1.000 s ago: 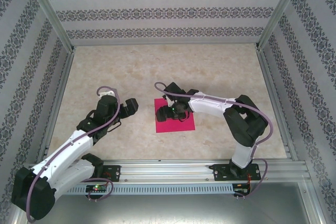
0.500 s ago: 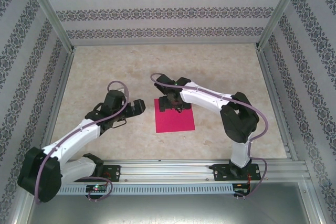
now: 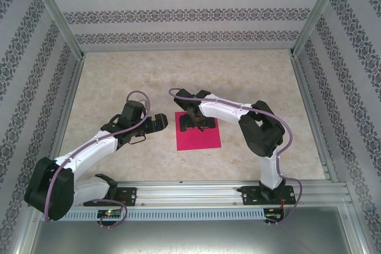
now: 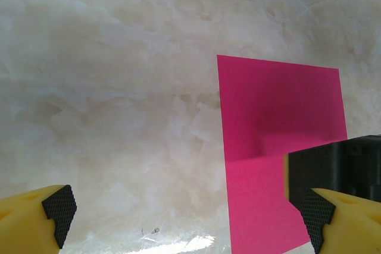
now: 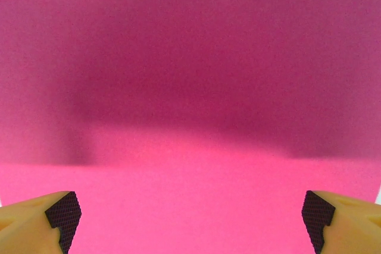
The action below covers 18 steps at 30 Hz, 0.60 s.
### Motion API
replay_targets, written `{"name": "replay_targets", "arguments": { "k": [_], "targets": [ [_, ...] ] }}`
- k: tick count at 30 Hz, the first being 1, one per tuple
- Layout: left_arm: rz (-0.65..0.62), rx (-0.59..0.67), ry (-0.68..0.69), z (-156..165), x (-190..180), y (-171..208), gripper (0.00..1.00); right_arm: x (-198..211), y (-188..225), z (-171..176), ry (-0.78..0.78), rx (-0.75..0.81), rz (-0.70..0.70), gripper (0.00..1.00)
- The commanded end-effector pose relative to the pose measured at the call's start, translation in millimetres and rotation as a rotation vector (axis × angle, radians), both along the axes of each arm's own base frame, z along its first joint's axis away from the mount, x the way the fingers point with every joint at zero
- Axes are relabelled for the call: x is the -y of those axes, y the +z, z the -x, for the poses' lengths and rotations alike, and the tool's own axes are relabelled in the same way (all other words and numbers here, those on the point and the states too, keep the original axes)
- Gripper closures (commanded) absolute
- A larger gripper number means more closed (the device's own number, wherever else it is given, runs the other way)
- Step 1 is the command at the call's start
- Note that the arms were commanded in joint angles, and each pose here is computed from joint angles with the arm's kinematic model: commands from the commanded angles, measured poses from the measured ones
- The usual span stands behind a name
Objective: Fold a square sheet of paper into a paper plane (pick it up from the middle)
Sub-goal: Fold the square sheet of paper in half at the center of the table.
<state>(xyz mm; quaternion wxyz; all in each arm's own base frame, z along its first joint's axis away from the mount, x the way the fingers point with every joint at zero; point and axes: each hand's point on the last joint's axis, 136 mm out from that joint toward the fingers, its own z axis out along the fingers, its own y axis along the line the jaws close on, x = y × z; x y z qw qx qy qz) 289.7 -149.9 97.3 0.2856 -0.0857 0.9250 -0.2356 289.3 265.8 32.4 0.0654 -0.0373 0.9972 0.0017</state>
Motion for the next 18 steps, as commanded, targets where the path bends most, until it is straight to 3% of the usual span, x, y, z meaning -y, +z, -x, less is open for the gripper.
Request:
{"name": "replay_targets", "arguments": {
  "k": [1, 18],
  "targets": [
    [0.005, 0.054, -0.002, -10, -1, 13, 0.00, -3, -3, -4, -0.021, -0.014, -0.009, 0.02],
    [0.000, 0.041, -0.004, -10, 0, 7, 0.00, 8, -49, 13, -0.042, -0.120, 0.036, 0.02]
  ]
}}
